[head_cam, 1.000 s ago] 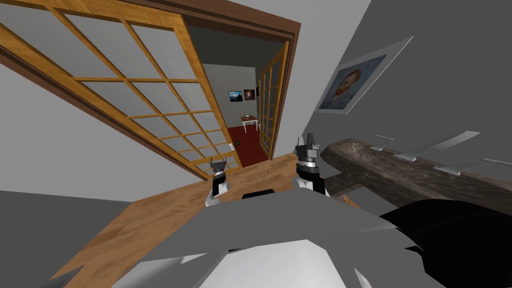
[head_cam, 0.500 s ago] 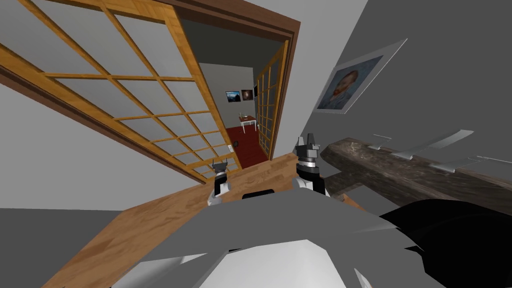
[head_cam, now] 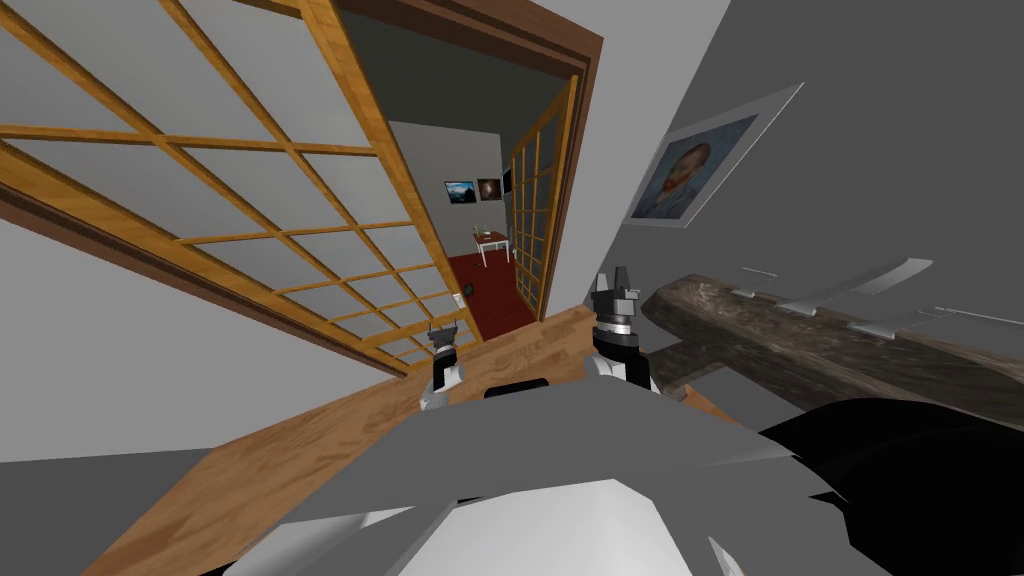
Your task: Push the door open
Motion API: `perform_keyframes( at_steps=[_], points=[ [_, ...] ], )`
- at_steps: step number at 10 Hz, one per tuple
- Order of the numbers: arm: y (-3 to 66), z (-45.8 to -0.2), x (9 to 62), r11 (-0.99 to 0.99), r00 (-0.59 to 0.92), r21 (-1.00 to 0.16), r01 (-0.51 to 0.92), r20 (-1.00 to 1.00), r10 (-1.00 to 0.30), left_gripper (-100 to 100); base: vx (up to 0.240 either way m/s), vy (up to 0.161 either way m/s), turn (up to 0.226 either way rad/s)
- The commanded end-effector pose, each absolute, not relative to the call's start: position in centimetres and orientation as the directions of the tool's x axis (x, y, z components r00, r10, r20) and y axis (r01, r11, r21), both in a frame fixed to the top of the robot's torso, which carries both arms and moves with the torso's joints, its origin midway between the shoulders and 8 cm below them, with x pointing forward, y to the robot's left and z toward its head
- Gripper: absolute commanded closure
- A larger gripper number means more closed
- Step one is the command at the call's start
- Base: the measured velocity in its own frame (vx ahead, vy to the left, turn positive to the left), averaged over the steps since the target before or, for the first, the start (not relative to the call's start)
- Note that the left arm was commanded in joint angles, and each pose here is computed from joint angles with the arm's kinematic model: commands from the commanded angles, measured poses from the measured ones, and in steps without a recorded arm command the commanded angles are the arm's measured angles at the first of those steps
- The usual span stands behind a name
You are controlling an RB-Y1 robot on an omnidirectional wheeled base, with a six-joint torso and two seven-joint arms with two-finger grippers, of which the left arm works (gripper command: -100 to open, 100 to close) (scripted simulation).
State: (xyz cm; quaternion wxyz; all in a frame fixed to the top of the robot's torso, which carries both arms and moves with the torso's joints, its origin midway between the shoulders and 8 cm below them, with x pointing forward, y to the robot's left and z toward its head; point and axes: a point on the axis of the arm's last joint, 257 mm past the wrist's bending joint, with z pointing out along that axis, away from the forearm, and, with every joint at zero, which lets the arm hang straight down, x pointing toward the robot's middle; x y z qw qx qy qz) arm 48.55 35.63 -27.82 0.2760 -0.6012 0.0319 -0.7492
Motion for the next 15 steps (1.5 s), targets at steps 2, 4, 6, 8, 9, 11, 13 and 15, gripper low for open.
perform_keyframes(
  at_steps=[2, 4, 6, 8, 9, 11, 13, 15],
  points=[
    [35.7, -29.4, 48.6, -0.863, -0.108, -0.346, 0.367, 0.906, -0.409, -100, 0.056, 0.040, -0.037],
    [35.6, -30.5, 48.7, -0.880, -0.101, -0.305, 0.363, 0.926, -0.363, -100, 0.070, 0.063, -0.074],
    [35.5, -32.1, 48.7, -0.895, -0.083, -0.267, 0.358, 0.946, -0.315, -100, 0.080, 0.074, -0.076],
    [35.4, -32.8, 48.7, -0.901, -0.076, -0.246, 0.356, 0.954, -0.291, -100, 0.064, 0.048, -0.046],
    [35.2, -33.4, 48.6, -0.907, -0.071, -0.228, 0.355, 0.961, -0.269, -100, 0.030, 0.028, -0.034],
    [34.9, -34.5, 48.6, -0.916, -0.059, -0.191, 0.353, 0.972, -0.225, -100, 0.054, 0.044, -0.068],
    [34.4, -36.1, 48.4, -0.926, -0.043, -0.139, 0.351, 0.986, -0.164, -100, 0.078, 0.071, -0.072],
    [34.0, -36.9, 48.3, -0.930, -0.033, -0.108, 0.351, 0.991, -0.127, -100, 0.074, 0.085, -0.069]
  ],
)
